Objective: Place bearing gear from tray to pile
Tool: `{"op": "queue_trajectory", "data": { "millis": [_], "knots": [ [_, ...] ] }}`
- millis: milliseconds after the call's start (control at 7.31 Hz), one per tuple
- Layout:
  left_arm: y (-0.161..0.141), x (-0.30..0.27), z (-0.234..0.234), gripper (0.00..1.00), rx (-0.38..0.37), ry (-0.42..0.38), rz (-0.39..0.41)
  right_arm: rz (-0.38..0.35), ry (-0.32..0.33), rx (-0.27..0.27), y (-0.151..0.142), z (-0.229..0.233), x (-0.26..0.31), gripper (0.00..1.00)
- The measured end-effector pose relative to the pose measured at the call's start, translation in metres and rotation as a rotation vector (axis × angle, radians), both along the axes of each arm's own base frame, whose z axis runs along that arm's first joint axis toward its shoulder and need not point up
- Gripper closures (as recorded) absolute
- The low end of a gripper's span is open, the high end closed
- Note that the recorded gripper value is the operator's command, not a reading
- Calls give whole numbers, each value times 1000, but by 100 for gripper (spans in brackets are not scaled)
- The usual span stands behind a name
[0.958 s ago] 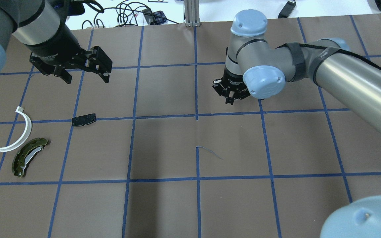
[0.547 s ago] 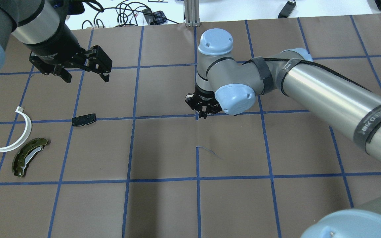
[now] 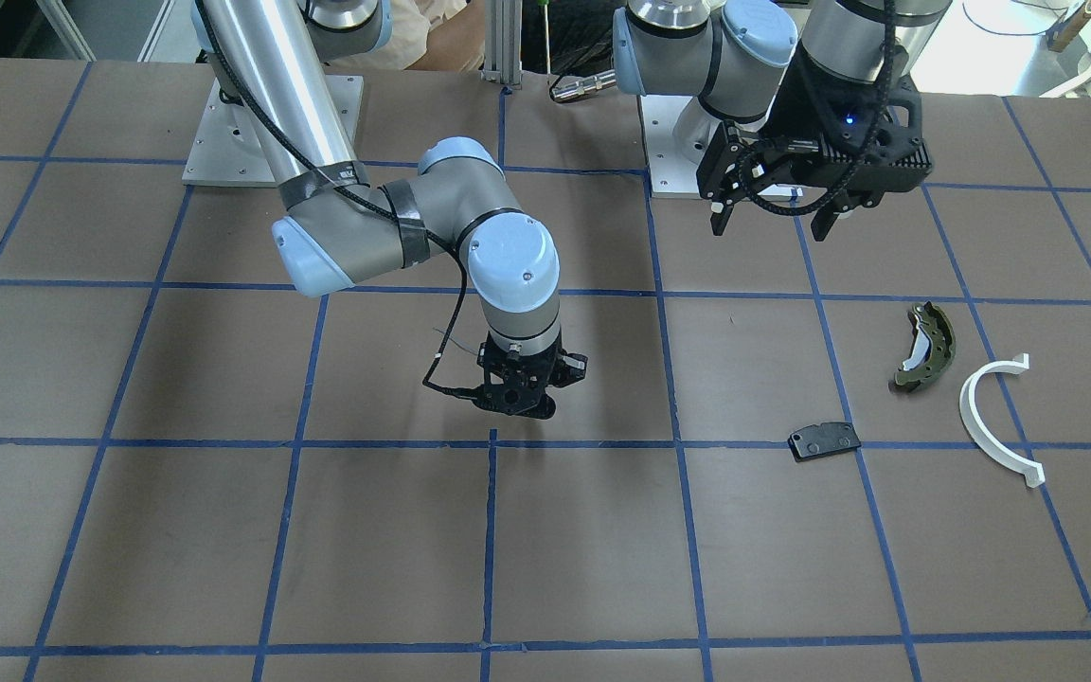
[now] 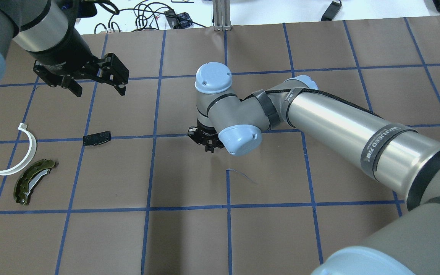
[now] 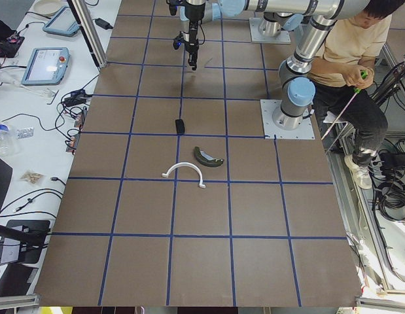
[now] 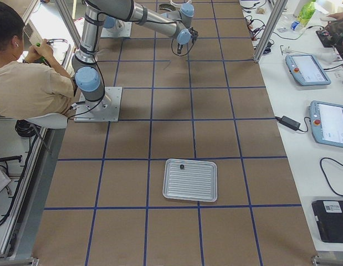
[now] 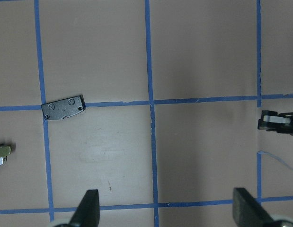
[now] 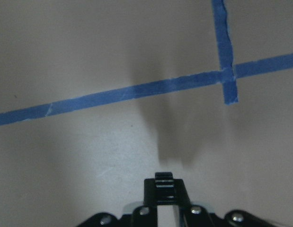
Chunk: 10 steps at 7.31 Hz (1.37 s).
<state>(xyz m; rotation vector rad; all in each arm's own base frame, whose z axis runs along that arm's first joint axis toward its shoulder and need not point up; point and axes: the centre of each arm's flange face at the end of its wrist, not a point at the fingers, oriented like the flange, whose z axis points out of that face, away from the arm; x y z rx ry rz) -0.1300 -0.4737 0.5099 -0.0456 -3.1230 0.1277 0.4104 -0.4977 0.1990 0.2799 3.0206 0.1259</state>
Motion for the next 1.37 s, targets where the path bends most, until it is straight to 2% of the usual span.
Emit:
{"op": "queue_trajectory", "data": {
  "millis": [137, 274, 410, 547, 821, 1094, 1368],
  "knots": [
    [1, -2, 1, 0, -2, 2, -3, 5, -2, -5, 2, -2, 4, 43],
    [1, -1, 0, 0, 2, 1, -7, 8, -4, -9, 3, -2, 6, 11],
    [0, 1, -5, 0, 16, 0, -10, 11, -6, -13, 3, 0, 6, 0],
    [-5, 3, -21, 0, 51, 1, -7, 13, -11, -23, 0, 3, 3, 0],
    [-20, -3, -99, 0, 150, 5, 3, -8, -17, -62, -27, 21, -33, 0],
    [-17, -43, -188, 0, 144, 2, -2, -61, -12, -85, -60, 52, -102, 0],
    [-12, -89, -260, 0, 110, 27, 14, -107, -5, -63, -81, 89, -190, 0]
  ]
}}
